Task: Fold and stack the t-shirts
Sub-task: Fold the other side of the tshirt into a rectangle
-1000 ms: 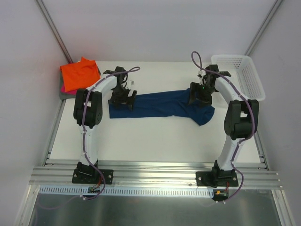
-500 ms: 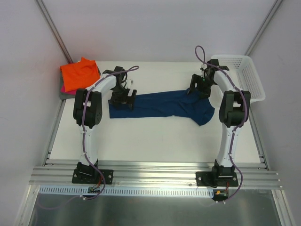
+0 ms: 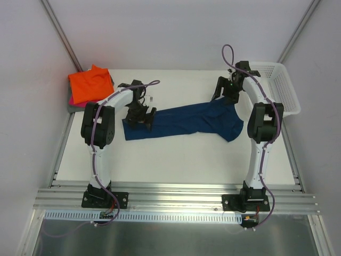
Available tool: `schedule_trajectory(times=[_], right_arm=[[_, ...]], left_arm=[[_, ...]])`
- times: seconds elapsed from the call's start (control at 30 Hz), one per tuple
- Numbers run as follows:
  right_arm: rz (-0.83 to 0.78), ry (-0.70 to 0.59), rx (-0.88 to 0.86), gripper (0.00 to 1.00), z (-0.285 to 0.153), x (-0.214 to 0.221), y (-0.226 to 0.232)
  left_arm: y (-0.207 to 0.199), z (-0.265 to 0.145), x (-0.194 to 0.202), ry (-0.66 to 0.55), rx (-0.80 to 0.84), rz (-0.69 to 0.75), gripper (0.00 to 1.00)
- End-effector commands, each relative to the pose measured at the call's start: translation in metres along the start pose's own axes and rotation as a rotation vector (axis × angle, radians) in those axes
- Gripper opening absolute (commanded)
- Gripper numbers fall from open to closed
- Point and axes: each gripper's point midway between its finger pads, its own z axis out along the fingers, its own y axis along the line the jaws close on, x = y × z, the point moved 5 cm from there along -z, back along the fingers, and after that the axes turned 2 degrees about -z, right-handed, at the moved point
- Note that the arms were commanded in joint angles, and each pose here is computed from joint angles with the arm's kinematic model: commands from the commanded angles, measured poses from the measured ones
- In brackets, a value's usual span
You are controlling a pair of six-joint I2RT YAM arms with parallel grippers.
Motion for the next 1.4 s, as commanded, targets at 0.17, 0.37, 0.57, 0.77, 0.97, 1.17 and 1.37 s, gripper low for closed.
schedule_trajectory(times=[0.17,0.37,0.57,0.77,0.97,1.17,1.37], right_arm=[[0.032,0.100,0.043,0.78,-0.040,0.051,-0.005],[0.034,0.093,0.034,0.77,-0.046,0.057,-0.001],[0.009,0.108,0.055,0.68,-0.033,0.056,-0.011],[0.017,0.147,0.045,0.58,-0.015,0.056,-0.016],[0.008,0.178,0.047,0.06,0.002,0.058,-0.024],[-0.044,0.040,0.053,0.01,-0.016,0.013,-0.011],[-0.093,-0.082,0.040,0.00,-0.035,-0.022,0.006]], left_arm=[[-0.008,0.002,0.016,0.065,0.040,-0.022,0.99],[-0.009,0.001,0.015,0.058,0.043,-0.024,0.99],[-0.014,-0.002,0.017,0.053,0.050,-0.018,0.99],[-0.020,-0.008,0.019,0.043,0.051,-0.007,0.99],[-0.021,-0.008,0.019,0.040,0.049,0.002,0.99],[-0.020,-0.007,0.023,0.050,0.044,0.004,0.99],[-0.017,-0.007,0.022,0.049,0.029,0.015,0.99]])
